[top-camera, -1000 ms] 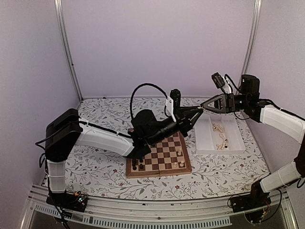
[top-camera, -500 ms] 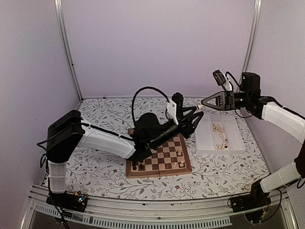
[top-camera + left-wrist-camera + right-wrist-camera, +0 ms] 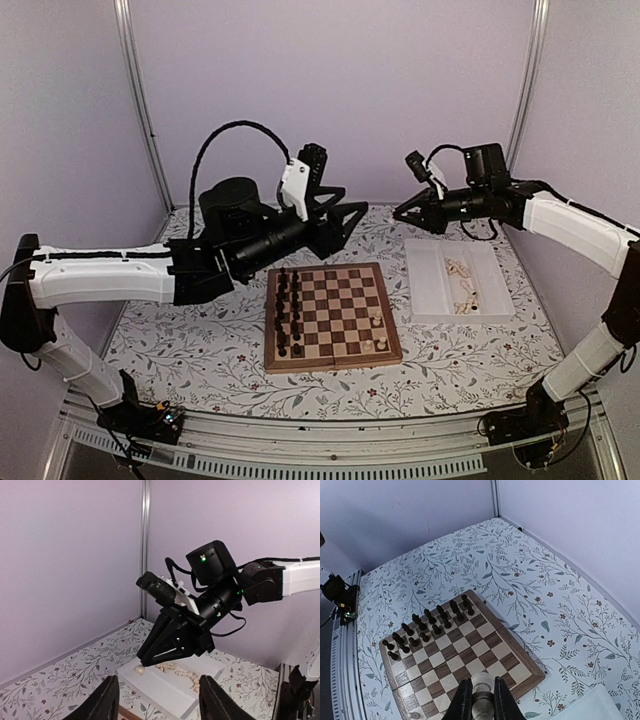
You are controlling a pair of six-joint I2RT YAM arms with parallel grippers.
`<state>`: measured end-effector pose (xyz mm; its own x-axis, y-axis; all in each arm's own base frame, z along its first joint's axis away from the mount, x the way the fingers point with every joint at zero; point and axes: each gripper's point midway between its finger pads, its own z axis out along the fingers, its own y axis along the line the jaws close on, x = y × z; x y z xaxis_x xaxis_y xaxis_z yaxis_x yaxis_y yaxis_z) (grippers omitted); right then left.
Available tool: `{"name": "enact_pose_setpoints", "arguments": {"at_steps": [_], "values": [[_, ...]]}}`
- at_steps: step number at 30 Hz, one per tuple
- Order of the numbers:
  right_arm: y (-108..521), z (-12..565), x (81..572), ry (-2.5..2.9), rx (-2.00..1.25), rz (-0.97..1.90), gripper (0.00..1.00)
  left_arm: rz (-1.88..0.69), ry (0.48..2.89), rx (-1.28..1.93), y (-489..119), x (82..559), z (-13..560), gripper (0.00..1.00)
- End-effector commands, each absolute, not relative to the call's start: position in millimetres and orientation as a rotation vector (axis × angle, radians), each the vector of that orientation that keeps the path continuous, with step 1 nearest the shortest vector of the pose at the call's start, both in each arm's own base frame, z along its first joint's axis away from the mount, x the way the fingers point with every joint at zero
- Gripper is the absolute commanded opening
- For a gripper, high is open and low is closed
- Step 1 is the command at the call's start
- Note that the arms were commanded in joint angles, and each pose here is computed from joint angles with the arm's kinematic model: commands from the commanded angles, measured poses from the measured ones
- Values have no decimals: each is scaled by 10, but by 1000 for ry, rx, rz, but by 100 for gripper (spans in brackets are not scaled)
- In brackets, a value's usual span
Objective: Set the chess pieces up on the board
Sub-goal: Place the chess piece on the chessboard.
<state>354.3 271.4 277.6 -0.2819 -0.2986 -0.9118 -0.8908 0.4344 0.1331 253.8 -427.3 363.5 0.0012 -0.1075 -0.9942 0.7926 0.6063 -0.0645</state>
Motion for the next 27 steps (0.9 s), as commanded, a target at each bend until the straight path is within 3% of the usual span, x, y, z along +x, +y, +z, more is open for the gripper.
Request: {"name": "enact_pose_setpoints", "arguments": {"at_steps": [1, 12, 27], "values": [[2810, 2143, 3669, 1870, -1143, 611, 0, -623, 1707, 668, -3844, 3005, 2849, 57], [3114, 1213, 3670, 1969, -1336, 463, 0, -808, 1784, 464, -3215, 3461, 2813, 56], [3154, 804, 3679, 2041, -1385, 447, 0, -768, 1735, 424, -3041, 3456, 2942, 56]]}}
